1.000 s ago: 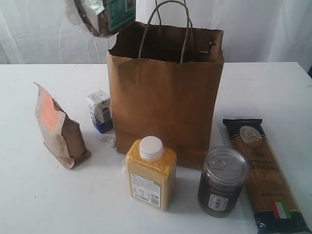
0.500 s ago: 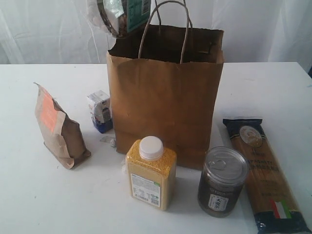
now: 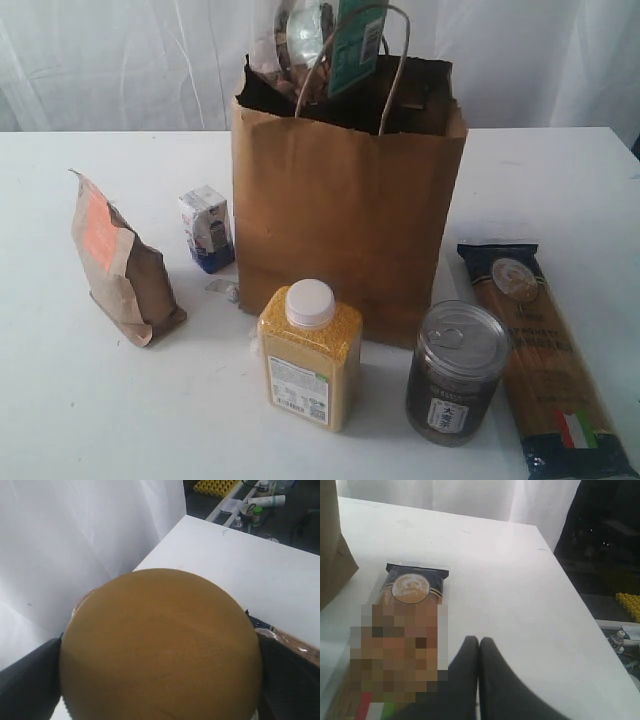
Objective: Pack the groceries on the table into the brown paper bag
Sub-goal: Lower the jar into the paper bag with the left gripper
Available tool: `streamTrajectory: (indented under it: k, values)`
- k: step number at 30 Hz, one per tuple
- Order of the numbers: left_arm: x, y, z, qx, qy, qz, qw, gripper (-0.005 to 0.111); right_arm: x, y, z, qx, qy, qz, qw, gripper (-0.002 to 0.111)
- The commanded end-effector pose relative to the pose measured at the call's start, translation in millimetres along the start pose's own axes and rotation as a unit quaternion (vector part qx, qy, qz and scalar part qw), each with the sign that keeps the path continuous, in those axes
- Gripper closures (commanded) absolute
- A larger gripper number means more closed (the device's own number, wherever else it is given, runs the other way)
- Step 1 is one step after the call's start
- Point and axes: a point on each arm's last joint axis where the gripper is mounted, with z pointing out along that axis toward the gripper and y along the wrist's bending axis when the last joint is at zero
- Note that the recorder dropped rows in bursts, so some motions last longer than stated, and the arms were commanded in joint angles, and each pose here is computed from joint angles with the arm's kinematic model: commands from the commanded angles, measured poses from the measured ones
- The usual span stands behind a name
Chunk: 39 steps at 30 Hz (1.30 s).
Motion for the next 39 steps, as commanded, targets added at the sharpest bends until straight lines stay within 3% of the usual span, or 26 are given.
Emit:
streamTrajectory:
  k: [1, 17, 39]
  values:
    - [-5.9, -2.5, -9.9, -0.001, -0.014, -0.027, 1.0, 0.107, 1.3, 0.4, 0.2, -0.002, -0.001, -0.001, 1.0, 0.108]
    - [38.2, -5.1, 50.3, 0.061, 0.149, -0.072, 0.984, 0.107, 1.3, 0.4, 0.2, -0.002, -0.001, 0.013, 1.0, 0.108]
    - [51.1, -6.4, 89.3, 0.089, 0.119, -0.068, 0.987, 0.107, 1.3, 0.4, 0.2, -0.002, -0.001, 0.013, 1.0, 0.108]
